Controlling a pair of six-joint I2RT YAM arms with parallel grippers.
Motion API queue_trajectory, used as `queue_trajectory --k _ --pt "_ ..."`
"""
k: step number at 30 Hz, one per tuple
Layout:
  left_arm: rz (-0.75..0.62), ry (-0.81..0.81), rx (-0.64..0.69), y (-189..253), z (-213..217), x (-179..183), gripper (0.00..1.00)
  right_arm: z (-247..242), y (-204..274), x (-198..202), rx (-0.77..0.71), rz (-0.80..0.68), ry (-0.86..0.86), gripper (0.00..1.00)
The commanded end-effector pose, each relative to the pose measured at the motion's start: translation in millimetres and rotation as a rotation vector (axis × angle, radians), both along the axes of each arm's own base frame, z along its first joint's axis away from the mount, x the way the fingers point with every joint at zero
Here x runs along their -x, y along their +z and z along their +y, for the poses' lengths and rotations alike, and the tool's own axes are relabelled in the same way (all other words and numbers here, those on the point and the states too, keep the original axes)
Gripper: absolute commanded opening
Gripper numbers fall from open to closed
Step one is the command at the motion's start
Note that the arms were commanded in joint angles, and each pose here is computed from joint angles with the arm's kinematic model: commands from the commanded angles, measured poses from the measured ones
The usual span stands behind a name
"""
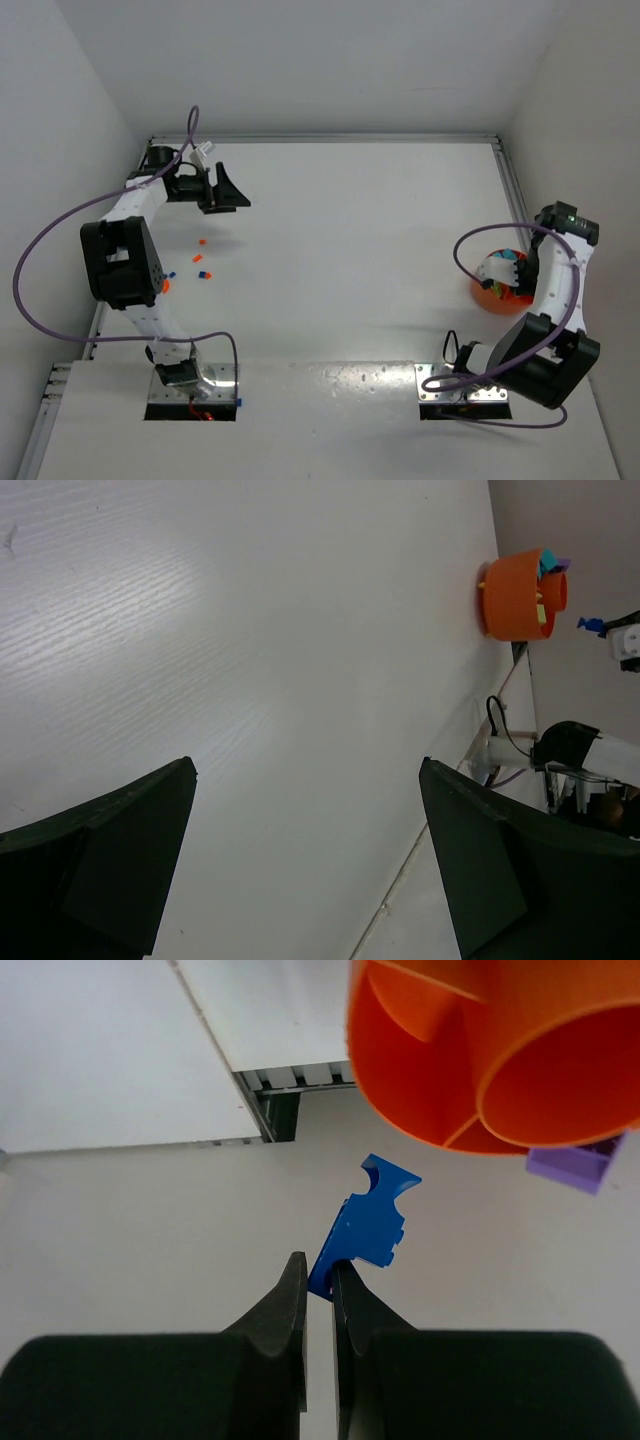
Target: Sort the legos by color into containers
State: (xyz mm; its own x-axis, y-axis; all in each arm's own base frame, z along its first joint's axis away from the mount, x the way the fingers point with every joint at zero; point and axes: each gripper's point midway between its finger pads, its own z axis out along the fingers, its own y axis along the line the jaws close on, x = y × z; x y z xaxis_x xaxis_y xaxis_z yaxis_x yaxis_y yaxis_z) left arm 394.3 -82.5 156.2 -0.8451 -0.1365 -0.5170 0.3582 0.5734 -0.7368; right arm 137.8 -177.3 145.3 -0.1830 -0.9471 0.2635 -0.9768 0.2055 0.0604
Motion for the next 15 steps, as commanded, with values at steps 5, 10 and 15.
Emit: queue_trajectory --k 5,10,15 --pt "-0.091 -0.006 -0.023 22 6 -1 1.00 6 -9 16 -0.037 0.149 0.119 0.00" --pt "-0.081 -0.001 -0.029 18 6 0 1.00 6 -11 0 -0.057 0.148 0.095 0.02" --pt "-0.088 0.004 -0.039 20 7 0 1.00 9 -17 -14 -0.064 0.170 0.117 0.04"
